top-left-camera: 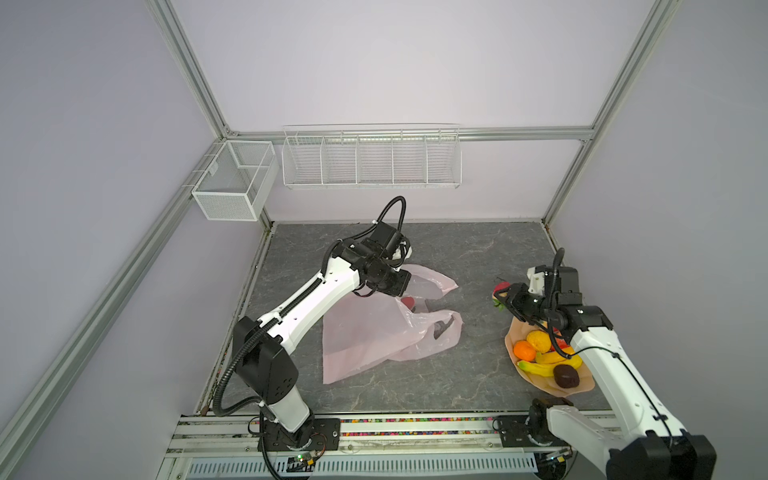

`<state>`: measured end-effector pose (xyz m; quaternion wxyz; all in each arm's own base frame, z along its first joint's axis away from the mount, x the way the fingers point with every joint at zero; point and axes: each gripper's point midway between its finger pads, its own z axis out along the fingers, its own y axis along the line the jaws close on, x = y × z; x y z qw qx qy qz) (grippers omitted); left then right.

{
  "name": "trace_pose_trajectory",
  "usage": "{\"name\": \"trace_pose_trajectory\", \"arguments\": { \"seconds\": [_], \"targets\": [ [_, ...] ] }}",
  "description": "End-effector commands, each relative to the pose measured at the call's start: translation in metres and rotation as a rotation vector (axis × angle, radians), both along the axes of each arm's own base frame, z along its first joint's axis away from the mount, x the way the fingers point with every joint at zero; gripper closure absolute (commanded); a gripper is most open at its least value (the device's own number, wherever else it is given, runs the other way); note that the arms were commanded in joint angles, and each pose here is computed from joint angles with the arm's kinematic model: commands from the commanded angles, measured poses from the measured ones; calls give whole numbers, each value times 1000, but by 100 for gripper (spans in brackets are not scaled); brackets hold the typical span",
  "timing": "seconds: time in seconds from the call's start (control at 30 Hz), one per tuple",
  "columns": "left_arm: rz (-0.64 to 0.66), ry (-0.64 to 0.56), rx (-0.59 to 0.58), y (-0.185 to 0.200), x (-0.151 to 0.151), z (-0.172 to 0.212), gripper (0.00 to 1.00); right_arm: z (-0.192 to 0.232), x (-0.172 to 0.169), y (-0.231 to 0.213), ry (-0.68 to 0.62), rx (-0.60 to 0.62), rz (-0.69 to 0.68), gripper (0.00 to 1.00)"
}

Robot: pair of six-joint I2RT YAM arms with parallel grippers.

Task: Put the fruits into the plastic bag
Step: 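Lift the red strawberry with the right gripper and carry it toward the bag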

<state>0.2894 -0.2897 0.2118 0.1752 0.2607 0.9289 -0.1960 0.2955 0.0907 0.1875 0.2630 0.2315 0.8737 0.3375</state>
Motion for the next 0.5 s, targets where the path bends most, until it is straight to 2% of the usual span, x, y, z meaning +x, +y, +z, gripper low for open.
{"name": "trace_pose_trajectory", "arguments": {
  "seconds": [0.0,0.47],
  "targets": [
    [-12,-13,-8,2,-5,6,100,20,10,33,-80,177,112,65],
    [1,-16,-19,1,-4,7,100,-4,3,107,-19,342,258,68]
  ]
}}
